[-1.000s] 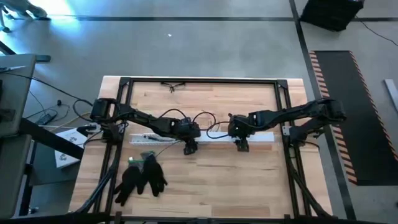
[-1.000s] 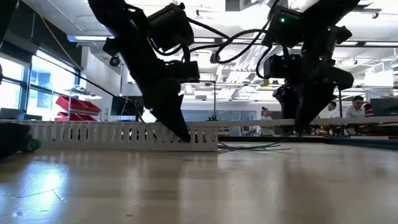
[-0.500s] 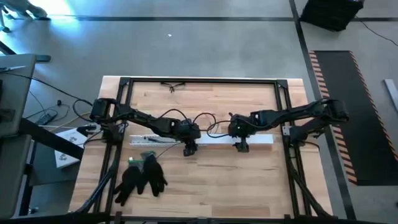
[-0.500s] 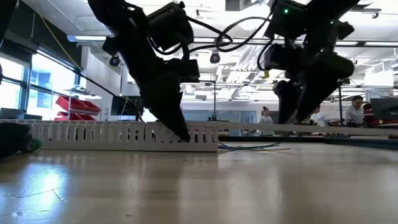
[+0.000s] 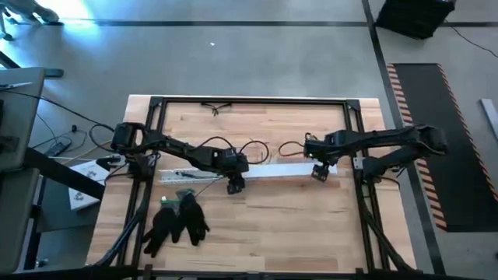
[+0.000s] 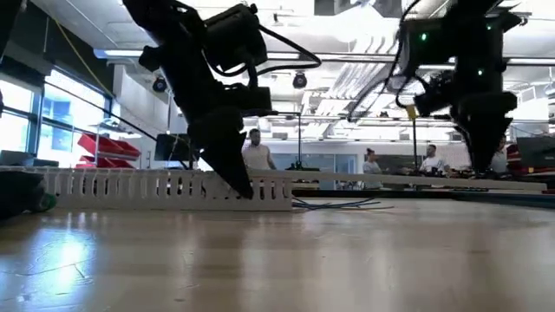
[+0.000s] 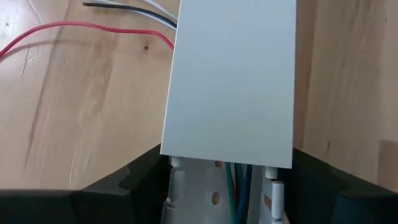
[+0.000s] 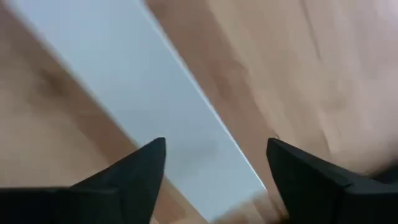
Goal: Ziptie cables
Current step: Close the white cable duct
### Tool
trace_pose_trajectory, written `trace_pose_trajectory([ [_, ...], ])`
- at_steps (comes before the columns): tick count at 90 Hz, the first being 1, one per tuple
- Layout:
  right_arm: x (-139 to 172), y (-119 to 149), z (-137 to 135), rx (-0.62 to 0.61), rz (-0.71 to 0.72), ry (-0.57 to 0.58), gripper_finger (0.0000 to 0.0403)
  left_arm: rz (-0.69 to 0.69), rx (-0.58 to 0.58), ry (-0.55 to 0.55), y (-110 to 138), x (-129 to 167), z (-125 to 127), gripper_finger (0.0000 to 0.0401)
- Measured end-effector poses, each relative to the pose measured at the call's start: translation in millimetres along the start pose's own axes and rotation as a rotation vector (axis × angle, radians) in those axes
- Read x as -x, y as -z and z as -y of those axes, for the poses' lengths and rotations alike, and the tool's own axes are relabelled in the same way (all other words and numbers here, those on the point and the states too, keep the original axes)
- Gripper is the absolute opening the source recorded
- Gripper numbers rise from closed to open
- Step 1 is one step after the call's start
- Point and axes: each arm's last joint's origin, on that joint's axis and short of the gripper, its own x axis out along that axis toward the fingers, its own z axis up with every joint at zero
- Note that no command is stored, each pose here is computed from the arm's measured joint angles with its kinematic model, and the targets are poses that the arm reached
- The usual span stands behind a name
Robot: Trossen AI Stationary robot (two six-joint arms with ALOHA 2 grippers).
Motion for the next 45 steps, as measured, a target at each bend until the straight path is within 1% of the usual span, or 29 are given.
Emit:
trace_pose_trajectory([
  [12,-2.2,5.1,12.0,-0.124,-0.103,0.069,0.0179,-0.015,-0.022,-0.009,2.3,0.3,2.8,0.023],
  [24,-3.5,13.9,20.8,-0.202,-0.251,0.125,0.0123,-0.015,-0.033,-0.023,3.2,0.4,5.2,0.023],
  [31,-5.3,13.9,21.3,-0.223,-0.283,0.123,0.0099,-0.013,-0.038,-0.041,3.8,0.6,6.5,0.023],
  [39,-9.3,15.3,20.1,-0.227,-0.303,0.092,0.0078,-0.013,-0.042,-0.053,4.3,0.7,7.6,0.023],
  [45,-11.2,15.2,19.6,-0.236,-0.3,0.084,0.0064,-0.012,-0.045,-0.056,4.5,0.7,8.3,0.023],
])
